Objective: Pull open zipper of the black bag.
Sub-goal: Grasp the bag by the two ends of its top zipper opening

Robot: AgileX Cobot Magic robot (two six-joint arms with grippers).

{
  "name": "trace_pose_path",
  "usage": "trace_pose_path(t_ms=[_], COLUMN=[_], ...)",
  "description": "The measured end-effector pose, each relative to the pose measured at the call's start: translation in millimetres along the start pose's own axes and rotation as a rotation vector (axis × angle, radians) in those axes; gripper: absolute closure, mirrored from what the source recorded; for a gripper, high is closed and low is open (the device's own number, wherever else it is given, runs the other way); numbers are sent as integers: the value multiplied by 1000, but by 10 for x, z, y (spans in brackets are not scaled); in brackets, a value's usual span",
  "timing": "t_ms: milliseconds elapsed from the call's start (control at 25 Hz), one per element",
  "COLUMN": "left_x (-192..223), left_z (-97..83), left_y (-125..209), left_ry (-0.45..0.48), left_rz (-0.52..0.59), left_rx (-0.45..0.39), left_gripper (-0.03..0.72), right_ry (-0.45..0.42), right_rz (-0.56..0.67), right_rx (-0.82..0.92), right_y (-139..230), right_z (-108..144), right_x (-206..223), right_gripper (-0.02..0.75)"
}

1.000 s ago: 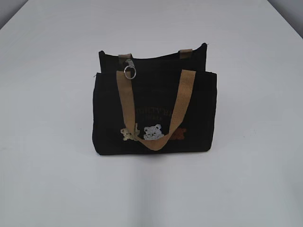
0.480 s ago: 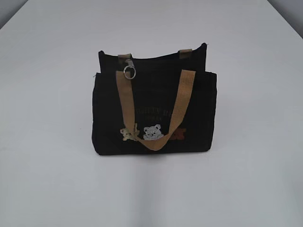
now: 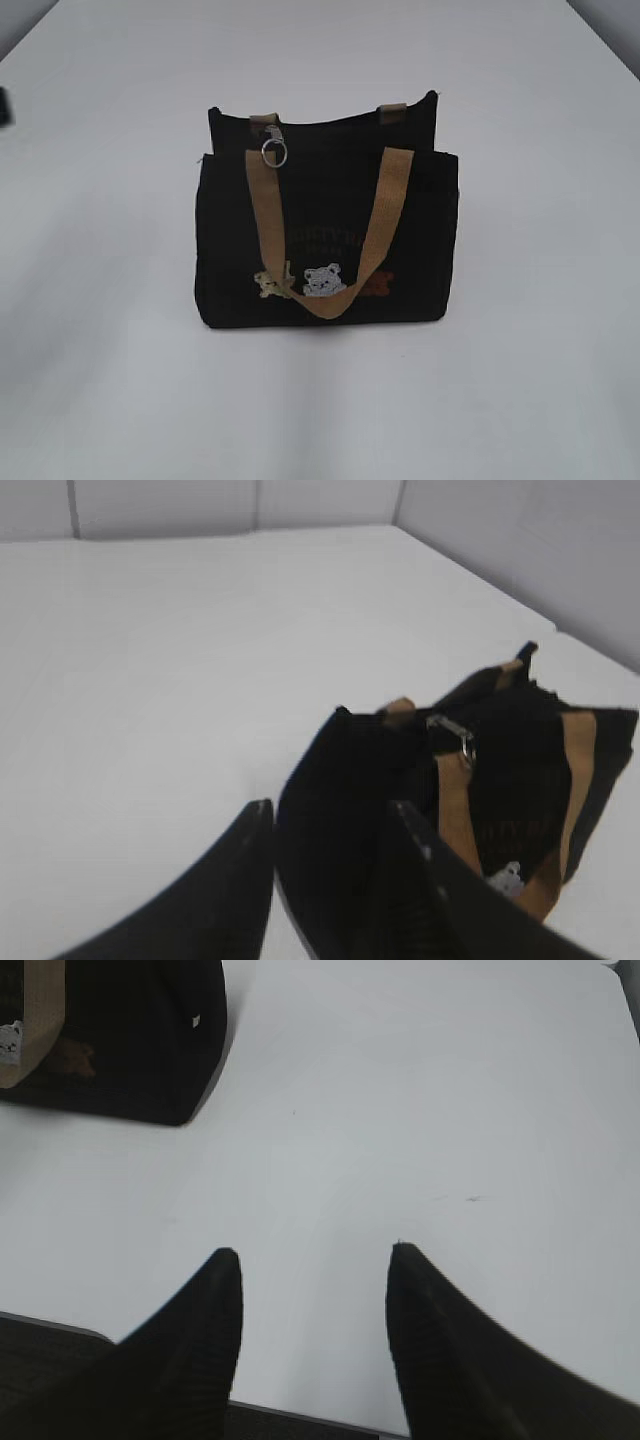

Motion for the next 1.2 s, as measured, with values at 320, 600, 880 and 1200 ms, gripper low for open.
trace_pose_path(t_ms=[320, 600, 880, 1200], left_x=[1040, 1534, 1943, 1952], left_z=[190, 69, -14, -27], left_y=[683, 920, 961, 961], left_ry=[335, 454, 473, 471], left_rz=[188, 282, 316, 318], left_rx=[224, 251, 301, 305], left_gripper=[273, 215, 557, 628], right_ry=[-1, -45, -334, -611], right_rz=[0, 7, -100, -57], right_rx=[2, -16, -58, 148], right_y=[0, -30, -730, -1665], right_z=[1, 33, 109, 109], right_x=[0, 25, 549, 2031], right_gripper=[365, 365, 365, 365])
Point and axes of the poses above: a point on each arm's last joint axis where the gripper is mounted, x pointing out along that axis toward the gripper, z along the wrist's bending axis when the last joint is at zero, y = z × x, the point moved 1 cm from there along x, pointing out along that axis toward the gripper, and after that the axes turned 6 degrees about -x, right-handed, at the moved point
